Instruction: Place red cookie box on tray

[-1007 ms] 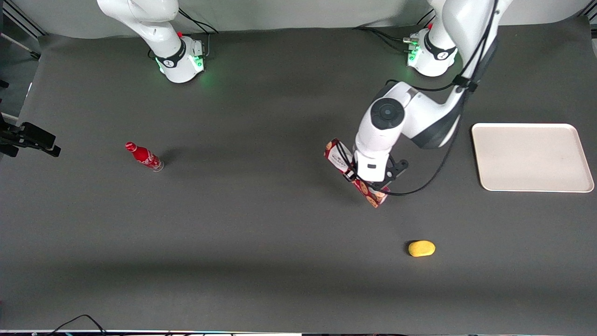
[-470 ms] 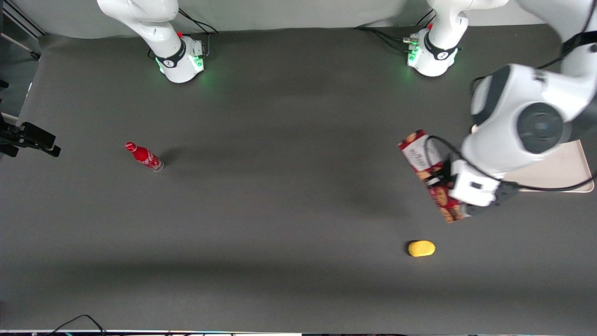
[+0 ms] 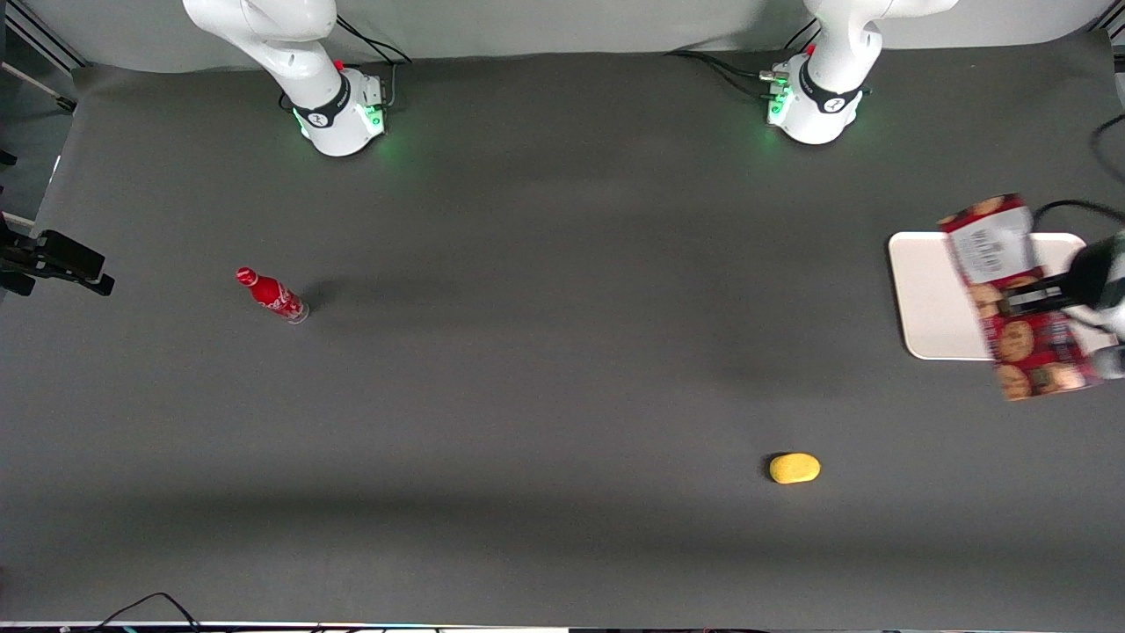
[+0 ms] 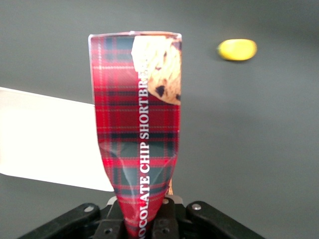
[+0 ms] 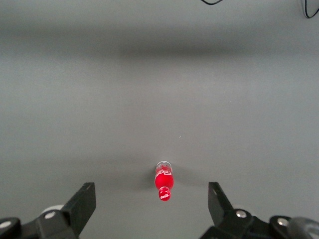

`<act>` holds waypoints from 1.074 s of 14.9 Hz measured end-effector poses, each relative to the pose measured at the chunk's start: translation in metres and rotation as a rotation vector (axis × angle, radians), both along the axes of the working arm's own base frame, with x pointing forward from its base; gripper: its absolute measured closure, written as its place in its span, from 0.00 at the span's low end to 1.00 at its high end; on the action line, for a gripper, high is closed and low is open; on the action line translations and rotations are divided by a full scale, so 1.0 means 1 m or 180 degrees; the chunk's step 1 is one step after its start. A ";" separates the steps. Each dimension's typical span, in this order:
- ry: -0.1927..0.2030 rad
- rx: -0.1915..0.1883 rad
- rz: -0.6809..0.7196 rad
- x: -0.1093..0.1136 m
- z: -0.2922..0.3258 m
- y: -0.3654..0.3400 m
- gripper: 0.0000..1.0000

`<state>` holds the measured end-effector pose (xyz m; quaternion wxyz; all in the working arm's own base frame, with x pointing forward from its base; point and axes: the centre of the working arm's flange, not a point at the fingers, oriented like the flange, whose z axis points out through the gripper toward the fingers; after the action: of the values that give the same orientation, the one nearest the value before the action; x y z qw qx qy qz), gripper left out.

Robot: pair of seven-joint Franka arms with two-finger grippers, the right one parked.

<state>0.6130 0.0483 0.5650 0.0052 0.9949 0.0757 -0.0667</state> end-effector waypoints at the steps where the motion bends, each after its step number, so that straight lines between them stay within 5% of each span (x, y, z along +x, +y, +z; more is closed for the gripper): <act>1: 0.0002 -0.0001 -0.0102 -0.007 0.003 0.035 0.86; 8: -0.0020 -0.0009 -0.0561 -0.063 -0.047 0.227 0.86; 16: -0.0236 0.0249 -0.0797 -0.145 -0.170 0.356 0.86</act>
<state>0.4681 0.4040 0.3948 -0.0391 0.9978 -0.0468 -0.0271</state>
